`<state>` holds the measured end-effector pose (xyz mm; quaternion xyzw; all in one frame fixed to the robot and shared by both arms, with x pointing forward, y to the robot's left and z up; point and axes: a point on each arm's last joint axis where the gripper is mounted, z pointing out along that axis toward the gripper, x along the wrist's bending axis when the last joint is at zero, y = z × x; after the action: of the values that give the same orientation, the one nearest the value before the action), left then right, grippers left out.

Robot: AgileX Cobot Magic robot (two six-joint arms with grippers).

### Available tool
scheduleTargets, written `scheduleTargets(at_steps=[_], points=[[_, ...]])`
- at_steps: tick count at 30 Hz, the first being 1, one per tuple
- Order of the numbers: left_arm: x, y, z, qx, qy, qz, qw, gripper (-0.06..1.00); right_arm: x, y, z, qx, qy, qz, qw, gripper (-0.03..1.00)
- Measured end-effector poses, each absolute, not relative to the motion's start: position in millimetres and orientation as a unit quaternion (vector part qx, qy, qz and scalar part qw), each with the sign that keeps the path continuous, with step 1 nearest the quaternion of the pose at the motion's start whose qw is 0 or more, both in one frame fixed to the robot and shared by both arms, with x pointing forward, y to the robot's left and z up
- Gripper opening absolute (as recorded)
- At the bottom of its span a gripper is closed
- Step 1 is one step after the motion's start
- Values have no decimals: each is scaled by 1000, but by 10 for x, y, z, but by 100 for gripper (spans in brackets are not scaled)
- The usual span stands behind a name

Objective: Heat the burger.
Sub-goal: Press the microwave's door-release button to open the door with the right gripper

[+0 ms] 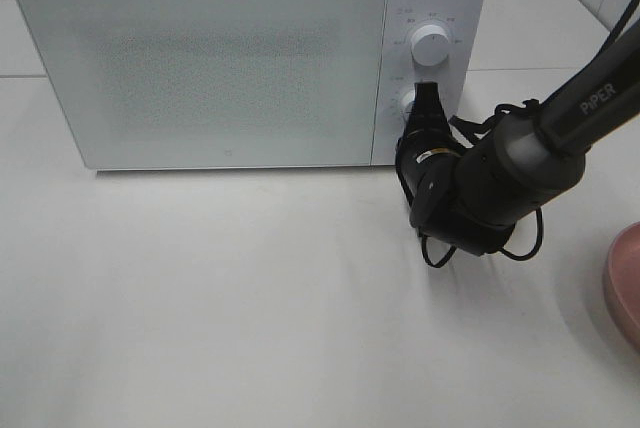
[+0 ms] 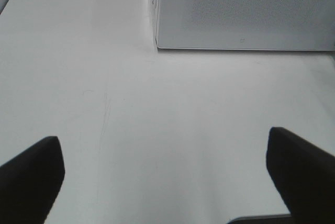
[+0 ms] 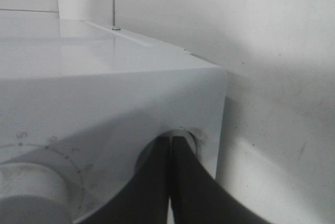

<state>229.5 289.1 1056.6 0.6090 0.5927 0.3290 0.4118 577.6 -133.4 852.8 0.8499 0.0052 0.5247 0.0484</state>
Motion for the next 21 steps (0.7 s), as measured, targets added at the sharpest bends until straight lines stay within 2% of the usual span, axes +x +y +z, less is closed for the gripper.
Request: scheduleTargets(at_steps=[21], points=[[2295, 2891, 10566, 609, 593, 329, 412, 99, 5853, -1331, 8534, 853, -17, 520, 42, 1]])
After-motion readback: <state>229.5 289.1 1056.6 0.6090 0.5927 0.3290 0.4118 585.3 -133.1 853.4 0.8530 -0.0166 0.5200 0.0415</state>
